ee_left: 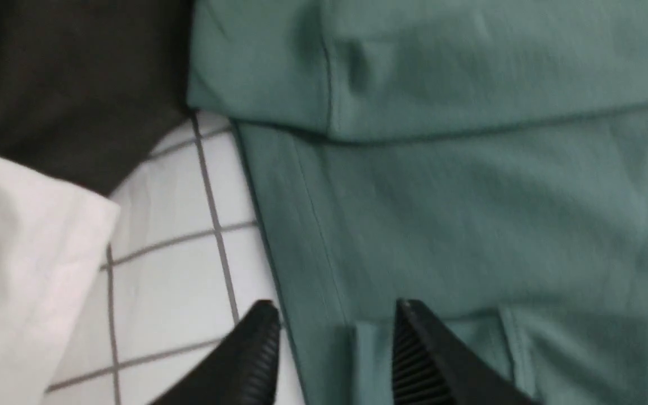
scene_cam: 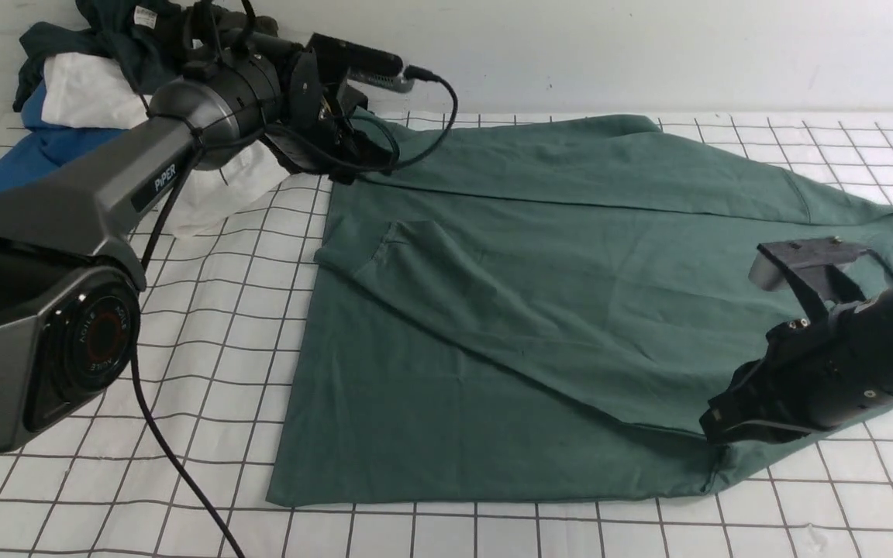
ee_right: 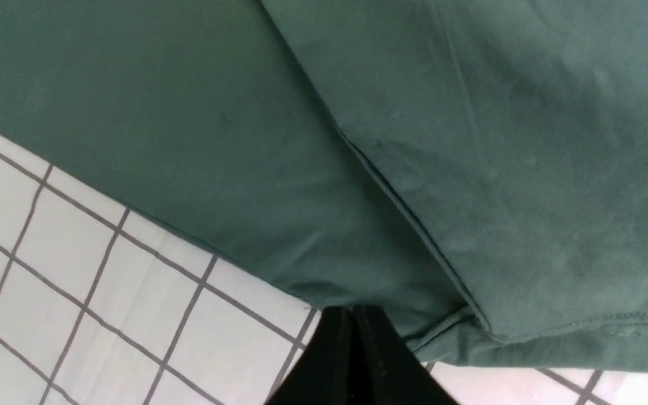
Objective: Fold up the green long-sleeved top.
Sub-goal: Use the left arm to drag and place the cuff at the centered position on the left edge of the fabric, then use the left arm to clamp the cuff farthest from it, then use the left arm to drag and drop the cuff onto the cuff closest to the left arm
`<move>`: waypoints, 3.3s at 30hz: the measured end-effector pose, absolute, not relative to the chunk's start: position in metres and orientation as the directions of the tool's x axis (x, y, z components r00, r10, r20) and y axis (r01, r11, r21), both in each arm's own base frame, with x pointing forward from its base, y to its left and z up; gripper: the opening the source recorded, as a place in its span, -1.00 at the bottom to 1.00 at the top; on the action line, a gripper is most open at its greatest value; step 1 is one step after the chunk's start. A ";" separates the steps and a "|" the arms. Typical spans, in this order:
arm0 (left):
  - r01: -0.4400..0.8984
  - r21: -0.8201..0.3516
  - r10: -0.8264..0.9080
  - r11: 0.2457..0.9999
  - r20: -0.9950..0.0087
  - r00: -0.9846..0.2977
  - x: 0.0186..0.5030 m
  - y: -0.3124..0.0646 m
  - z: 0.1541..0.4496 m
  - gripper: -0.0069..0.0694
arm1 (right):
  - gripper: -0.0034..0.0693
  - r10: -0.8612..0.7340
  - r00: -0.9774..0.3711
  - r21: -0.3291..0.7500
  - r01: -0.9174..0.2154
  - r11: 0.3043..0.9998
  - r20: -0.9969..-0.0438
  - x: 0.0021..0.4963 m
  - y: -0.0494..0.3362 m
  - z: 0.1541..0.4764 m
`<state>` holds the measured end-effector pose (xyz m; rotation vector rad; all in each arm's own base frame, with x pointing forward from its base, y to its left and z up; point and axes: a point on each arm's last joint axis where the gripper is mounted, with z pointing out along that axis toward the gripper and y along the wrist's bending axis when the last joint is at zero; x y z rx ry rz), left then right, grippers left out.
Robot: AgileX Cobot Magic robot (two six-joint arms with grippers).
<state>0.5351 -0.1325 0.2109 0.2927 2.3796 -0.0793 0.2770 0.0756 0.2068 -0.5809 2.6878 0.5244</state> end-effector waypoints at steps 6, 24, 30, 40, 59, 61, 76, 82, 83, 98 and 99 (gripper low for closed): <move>0.139 -0.116 0.012 0.984 -0.726 -0.687 0.568 -0.103 0.202 0.32 | -0.93 -0.333 -0.873 0.346 -0.454 0.821 -0.357 0.284 0.082 0.185; 0.114 -0.275 -0.173 0.955 -0.824 -0.540 0.601 -0.087 0.157 0.33 | -0.93 -0.333 -0.863 0.511 -0.496 0.702 -0.381 0.295 0.099 0.152; 0.127 -0.250 -0.162 0.960 -0.864 -0.477 0.606 -0.093 0.139 0.30 | -0.93 -0.318 -0.896 0.562 -0.443 0.699 -0.310 0.297 0.102 0.126; 0.146 -0.184 -0.101 0.972 -0.889 -0.446 0.609 -0.092 0.114 -0.72 | -0.93 -0.309 -0.895 0.580 -0.445 0.682 -0.322 0.300 0.100 0.126; 0.376 -0.124 0.155 0.918 -0.761 -0.630 0.547 -0.101 0.282 -0.84 | -0.93 -0.343 -0.878 0.597 -0.478 0.644 -0.334 0.296 0.101 0.132; 0.397 -0.123 0.194 0.909 -0.720 -0.666 0.533 -0.100 0.299 -0.84 | -0.93 -0.395 -0.847 0.541 -0.531 0.652 -0.356 0.293 0.091 0.144; 0.358 -0.178 0.255 0.916 -0.430 -0.866 0.513 -0.121 0.239 -0.84 | -0.93 -0.352 -0.652 0.127 -0.569 0.813 -0.671 0.242 0.039 0.291; 0.403 -0.104 0.321 0.909 -0.441 -0.838 0.496 -0.145 0.260 -0.84 | -0.93 -0.354 -0.640 0.099 -0.561 0.822 -0.682 0.230 0.042 0.284; 0.408 -0.086 0.329 0.909 -0.452 -0.829 0.492 -0.149 0.269 -0.84 | -0.93 -0.360 -0.638 0.096 -0.565 0.819 -0.681 0.229 0.045 0.281; 0.359 -0.030 0.338 0.933 -0.270 -0.902 0.453 -0.151 0.242 -0.83 | -0.93 -0.447 -0.581 0.034 -0.634 0.772 -0.680 0.225 0.064 0.275; 0.342 -0.011 0.330 0.940 -0.232 -0.915 0.454 -0.149 0.224 -0.82 | -0.93 -0.454 -0.578 0.033 -0.641 0.767 -0.679 0.224 0.066 0.275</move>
